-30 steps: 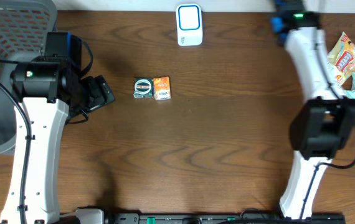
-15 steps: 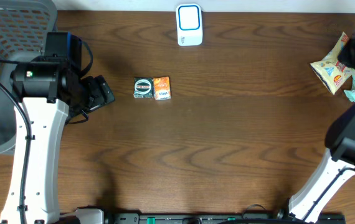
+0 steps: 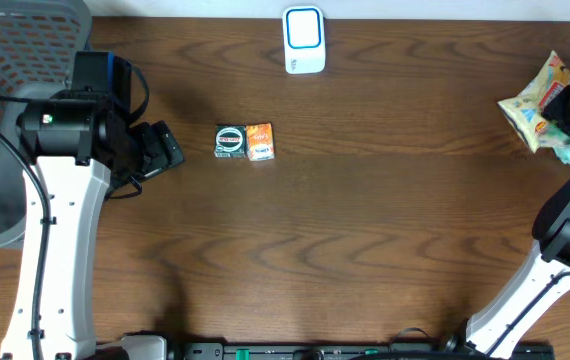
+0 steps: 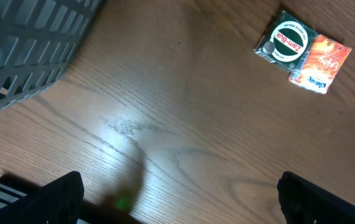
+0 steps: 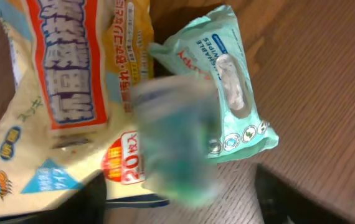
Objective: Scan the item barcode
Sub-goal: 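Move the right gripper over the black tin and orange box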
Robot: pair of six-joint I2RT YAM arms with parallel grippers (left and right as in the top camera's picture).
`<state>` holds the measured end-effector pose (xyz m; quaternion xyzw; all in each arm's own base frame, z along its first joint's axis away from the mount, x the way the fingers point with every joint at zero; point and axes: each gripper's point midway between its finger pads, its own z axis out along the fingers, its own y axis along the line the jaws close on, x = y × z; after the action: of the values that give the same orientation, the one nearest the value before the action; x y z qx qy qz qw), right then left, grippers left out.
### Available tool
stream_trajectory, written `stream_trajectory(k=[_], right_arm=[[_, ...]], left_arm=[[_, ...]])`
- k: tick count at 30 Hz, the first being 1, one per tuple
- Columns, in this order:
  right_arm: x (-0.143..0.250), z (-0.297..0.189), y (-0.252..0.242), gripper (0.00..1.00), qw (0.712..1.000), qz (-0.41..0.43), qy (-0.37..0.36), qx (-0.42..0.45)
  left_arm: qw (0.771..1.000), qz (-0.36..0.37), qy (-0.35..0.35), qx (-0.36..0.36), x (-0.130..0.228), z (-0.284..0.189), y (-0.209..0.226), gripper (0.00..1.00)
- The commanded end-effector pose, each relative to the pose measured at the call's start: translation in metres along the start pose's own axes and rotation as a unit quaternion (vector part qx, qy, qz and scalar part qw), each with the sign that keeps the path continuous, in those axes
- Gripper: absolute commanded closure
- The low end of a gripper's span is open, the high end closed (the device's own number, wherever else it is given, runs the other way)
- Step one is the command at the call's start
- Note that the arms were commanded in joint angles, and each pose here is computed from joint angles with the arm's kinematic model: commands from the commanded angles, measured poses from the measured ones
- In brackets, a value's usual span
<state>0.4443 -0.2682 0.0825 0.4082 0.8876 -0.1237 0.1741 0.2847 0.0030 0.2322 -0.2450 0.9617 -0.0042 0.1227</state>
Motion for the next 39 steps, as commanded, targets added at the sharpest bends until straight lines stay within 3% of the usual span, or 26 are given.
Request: stream_trajectory(k=[1, 7, 10, 16, 22, 28, 31, 35, 39], right_arm=[[-0.008, -0.012, 0.005, 0.21, 1.000, -0.026, -0.013, -0.007], [-0.036, -0.080, 0.030, 0.20, 0.994, -0.040, -0.064, -0.074], [-0.031, -0.125, 0.077, 0.21, 0.974, -0.058, -0.068, -0.206], [0.033, -0.210, 0.197, 0.23, 0.875, -0.152, -0.009, -0.460], [0.131, -0.229, 0.283, 0.23, 0.824, -0.303, 0.012, -0.478], [0.240, -0.212, 0.349, 0.27, 0.796, -0.408, 0.041, -0.446], [0.295, -0.197, 0.377, 0.30, 0.782, -0.428, 0.069, -0.448], [0.343, -0.178, 0.398, 0.44, 0.782, -0.423, 0.105, -0.445], [0.376, -0.164, 0.404, 0.46, 0.784, -0.423, 0.133, -0.435]], left_arm=[[1.000, -0.005, 0.003, -0.005, 0.000, 0.001, 0.002, 0.02], [1.000, -0.005, 0.003, -0.005, 0.000, 0.001, 0.002, 0.02], [1.000, -0.005, 0.003, -0.005, 0.000, 0.001, 0.002, 0.02], [1.000, -0.004, 0.003, -0.005, 0.000, 0.001, 0.001, 0.02], [1.000, -0.005, 0.003, -0.005, 0.000, 0.001, 0.002, 0.02], [1.000, -0.005, 0.003, -0.005, 0.000, 0.001, 0.002, 0.02], [1.000, -0.005, 0.003, -0.005, 0.000, 0.001, 0.002, 0.02], [1.000, -0.004, 0.003, -0.005, 0.000, 0.001, 0.001, 0.03], [1.000, -0.005, 0.003, -0.005, 0.000, 0.001, 0.002, 0.03]])
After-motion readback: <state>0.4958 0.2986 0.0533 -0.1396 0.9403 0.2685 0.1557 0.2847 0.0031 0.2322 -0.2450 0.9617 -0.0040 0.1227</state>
